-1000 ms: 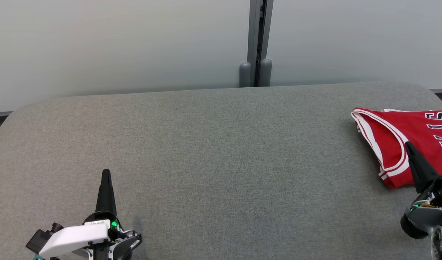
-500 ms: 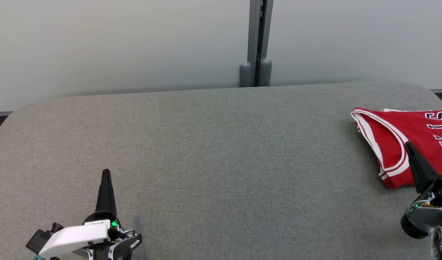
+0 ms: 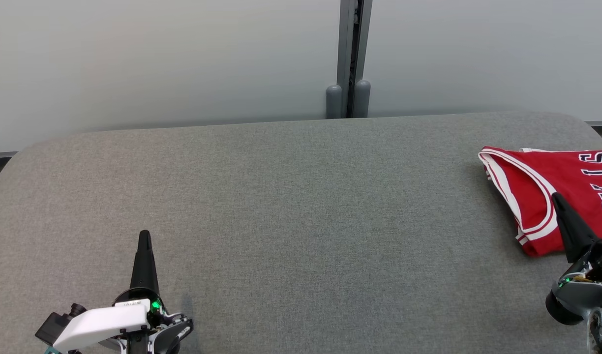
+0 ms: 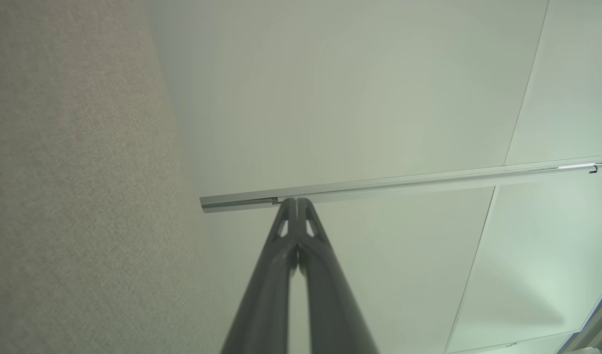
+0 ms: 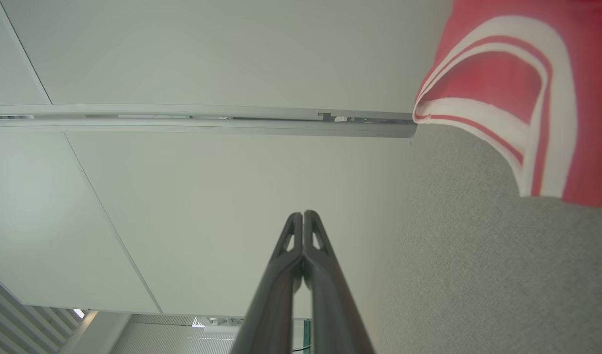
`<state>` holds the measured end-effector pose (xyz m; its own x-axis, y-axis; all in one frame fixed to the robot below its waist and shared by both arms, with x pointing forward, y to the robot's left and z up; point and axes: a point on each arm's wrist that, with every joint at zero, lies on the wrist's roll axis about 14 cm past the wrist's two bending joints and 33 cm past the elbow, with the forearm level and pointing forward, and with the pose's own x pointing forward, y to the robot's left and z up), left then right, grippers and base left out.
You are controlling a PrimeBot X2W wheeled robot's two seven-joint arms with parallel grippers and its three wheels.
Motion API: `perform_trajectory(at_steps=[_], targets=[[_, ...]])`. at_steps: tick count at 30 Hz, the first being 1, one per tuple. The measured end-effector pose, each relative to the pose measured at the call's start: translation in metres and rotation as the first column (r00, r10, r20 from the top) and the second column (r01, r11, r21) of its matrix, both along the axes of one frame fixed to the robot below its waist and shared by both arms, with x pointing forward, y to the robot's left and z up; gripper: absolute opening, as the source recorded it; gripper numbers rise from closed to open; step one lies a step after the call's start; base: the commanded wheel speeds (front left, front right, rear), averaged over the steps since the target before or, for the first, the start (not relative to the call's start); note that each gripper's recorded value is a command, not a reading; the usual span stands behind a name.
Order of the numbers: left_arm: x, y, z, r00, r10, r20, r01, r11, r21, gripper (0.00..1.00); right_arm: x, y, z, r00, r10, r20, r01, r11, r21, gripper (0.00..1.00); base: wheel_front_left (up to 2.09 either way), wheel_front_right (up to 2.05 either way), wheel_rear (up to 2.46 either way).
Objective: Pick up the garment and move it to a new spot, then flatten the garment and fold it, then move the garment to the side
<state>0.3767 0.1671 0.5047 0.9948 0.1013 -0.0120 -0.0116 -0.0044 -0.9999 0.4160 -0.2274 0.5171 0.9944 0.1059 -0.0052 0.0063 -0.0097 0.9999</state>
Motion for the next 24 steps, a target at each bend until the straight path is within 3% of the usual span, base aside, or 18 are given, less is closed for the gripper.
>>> perform_trajectory(at_steps=[24], targets=[[0.0,0.0,0.0,1.0,0.0,0.0,0.0,1.0,0.0,0.0,0.0001,0.0001,0.0002,1.0,0.0,0.001,0.0,1.0,0.001,0.0,0.0,0.0,0.0]])
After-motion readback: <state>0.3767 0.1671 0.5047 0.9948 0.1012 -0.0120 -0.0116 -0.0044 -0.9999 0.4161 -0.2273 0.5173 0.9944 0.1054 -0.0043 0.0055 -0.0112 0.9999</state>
